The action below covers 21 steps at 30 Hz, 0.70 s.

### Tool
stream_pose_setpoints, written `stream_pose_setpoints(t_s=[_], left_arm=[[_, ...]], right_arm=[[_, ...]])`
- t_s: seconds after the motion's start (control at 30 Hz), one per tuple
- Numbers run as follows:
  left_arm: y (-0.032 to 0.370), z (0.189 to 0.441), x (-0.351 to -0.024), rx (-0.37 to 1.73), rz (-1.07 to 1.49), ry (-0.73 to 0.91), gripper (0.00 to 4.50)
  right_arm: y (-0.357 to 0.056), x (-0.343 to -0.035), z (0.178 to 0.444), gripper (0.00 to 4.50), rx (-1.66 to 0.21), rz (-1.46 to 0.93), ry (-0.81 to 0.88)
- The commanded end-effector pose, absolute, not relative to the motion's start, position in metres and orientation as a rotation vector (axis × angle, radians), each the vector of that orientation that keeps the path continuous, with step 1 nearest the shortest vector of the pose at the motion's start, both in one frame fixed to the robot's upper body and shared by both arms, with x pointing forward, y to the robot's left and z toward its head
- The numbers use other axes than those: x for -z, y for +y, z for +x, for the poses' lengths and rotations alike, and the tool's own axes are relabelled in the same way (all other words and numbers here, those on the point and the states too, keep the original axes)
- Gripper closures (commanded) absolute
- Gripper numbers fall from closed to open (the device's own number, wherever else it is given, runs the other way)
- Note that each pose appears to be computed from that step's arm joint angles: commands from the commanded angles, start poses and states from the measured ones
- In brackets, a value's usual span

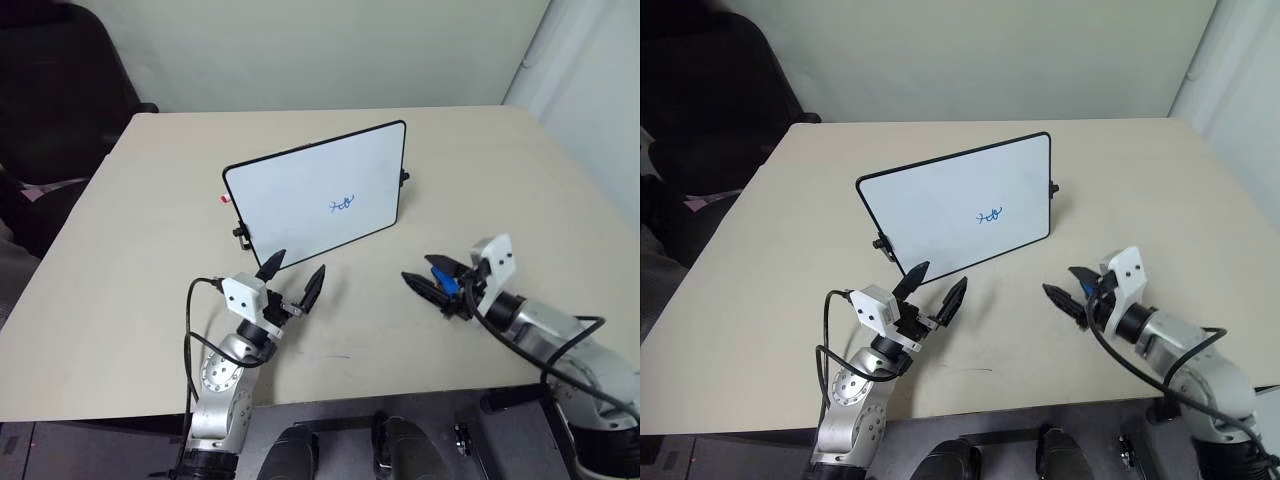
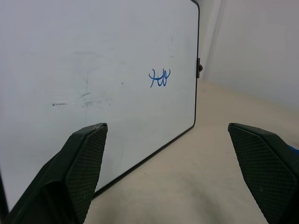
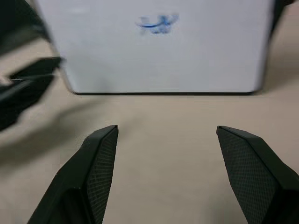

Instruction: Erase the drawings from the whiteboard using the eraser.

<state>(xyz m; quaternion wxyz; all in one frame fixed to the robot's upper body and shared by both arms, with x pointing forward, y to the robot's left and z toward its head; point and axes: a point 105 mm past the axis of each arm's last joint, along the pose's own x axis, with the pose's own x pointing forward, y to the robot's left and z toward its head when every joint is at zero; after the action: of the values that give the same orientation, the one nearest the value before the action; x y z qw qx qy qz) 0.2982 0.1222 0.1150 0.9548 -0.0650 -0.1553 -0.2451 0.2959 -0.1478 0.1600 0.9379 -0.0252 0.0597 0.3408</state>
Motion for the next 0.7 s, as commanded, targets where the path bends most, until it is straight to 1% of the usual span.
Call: stream_pose_setpoints(t_s=[0.03,0.1,0.2,0.47,0.6,0.7], left_arm=[[0.120,0.297,-0.123,0.509,-0.139,-0.352,0.00],[0.119,0.296,-0.122,0.513,-0.150,-0.349,0.00],[0.116,0.293,-0.121,0.514,-0.159,-0.350,0.00],[0.118,0.288,-0.121,0.499,-0.164,-0.351,0.00],[0.119,0.286,-0.121,0.490,-0.166,-0.352,0.00],[0.120,0.284,-0.121,0.489,-0.171,-0.351,0.00]], right_arm=[[-0.154,-0.174,0.296,0.06,-0.671,-0.113,0.139],[-0.157,-0.169,0.297,0.02,-0.663,-0.168,0.203],[-0.167,-0.163,0.305,0.02,-0.617,-0.115,0.310],[-0.187,-0.140,0.319,0.02,-0.493,-0.109,0.538],[-0.197,-0.125,0.325,0.02,-0.403,-0.118,0.606],[-0.198,-0.121,0.323,0.02,-0.395,-0.114,0.629]])
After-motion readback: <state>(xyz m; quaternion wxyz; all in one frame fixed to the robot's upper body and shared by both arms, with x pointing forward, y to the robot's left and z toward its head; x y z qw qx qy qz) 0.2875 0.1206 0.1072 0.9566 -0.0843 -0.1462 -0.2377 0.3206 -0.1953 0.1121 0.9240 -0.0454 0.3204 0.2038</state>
